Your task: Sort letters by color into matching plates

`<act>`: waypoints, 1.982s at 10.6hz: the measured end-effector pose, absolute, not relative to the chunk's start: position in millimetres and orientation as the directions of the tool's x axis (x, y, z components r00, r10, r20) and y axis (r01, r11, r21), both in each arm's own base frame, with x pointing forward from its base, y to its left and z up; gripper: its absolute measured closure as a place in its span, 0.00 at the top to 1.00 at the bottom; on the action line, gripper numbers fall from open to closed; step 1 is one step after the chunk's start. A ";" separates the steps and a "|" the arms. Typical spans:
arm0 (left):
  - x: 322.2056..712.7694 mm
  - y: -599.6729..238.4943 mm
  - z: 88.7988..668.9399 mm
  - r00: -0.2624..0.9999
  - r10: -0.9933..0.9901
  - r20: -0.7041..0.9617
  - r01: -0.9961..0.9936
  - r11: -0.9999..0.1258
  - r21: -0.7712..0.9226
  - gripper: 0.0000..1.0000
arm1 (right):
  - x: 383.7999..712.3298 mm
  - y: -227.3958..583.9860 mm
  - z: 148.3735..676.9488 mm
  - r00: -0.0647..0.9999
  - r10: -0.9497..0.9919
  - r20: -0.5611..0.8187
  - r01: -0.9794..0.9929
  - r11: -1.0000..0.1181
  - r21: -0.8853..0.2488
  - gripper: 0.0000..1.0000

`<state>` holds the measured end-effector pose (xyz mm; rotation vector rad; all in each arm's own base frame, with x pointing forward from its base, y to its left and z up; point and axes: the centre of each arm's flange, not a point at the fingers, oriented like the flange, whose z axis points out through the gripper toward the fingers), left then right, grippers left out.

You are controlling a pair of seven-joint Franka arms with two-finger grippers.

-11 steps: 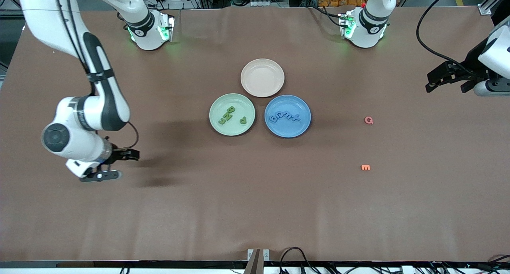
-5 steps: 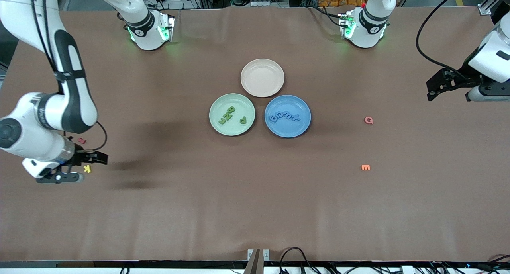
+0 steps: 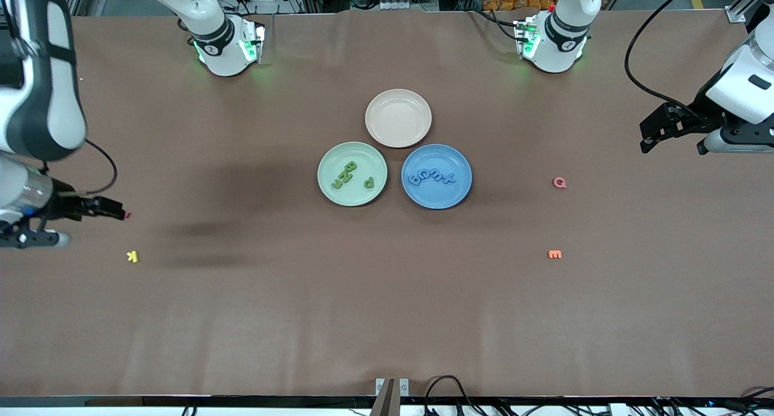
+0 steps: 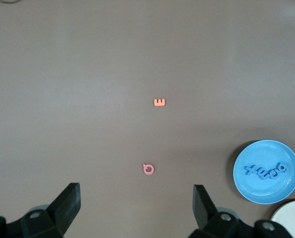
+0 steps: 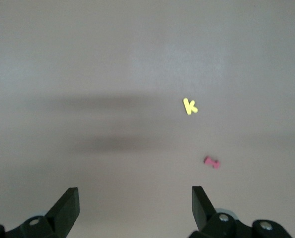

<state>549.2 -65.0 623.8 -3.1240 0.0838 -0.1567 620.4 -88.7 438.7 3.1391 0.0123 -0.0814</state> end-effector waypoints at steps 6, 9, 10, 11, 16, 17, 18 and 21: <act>542.5 -66.9 625.4 0.996 -0.057 0.072 -0.056 -0.998 -0.015 1.00 | 577.9 -83.2 553.7 0.993 -0.053 -0.101 -0.058 -0.998 -0.041 1.00; 542.1 -69.0 625.2 0.996 -0.059 0.071 -0.058 -0.998 -0.013 1.00 | 565.8 -54.8 594.2 0.996 -0.066 -0.065 -0.069 -0.997 -0.046 1.00; 542.1 -68.7 625.2 0.996 -0.059 0.071 -0.058 -0.998 -0.013 1.00 | 560.3 -42.8 606.1 0.997 -0.060 -0.050 -0.063 -0.997 -0.050 1.00; 542.2 -68.4 625.2 0.996 -0.058 0.070 -0.057 -0.998 -0.013 1.00 | 553.7 -31.9 617.8 0.998 -0.045 -0.039 -0.048 -0.997 -0.055 1.00; 542.2 -68.0 625.0 0.996 -0.057 0.070 -0.057 -0.998 -0.012 1.00 | 530.2 4.6 652.4 1.000 0.013 -0.008 0.013 -0.997 -0.070 1.00; 542.2 -68.1 625.1 0.996 -0.057 0.070 -0.057 -0.998 -0.012 1.00 | 534.8 5.0 651.0 1.000 0.012 0.013 0.013 -0.998 -0.069 1.00; 542.2 -68.0 625.1 0.996 -0.057 0.070 -0.056 -0.998 -0.012 1.00 | 540.2 5.6 646.6 1.000 0.010 0.028 0.011 -0.998 -0.066 1.00; 542.2 -68.1 625.0 0.996 -0.057 0.070 -0.056 -0.998 -0.012 1.00 | 550.8 2.0 612.0 1.000 -0.004 0.028 -0.002 -0.998 -0.061 1.00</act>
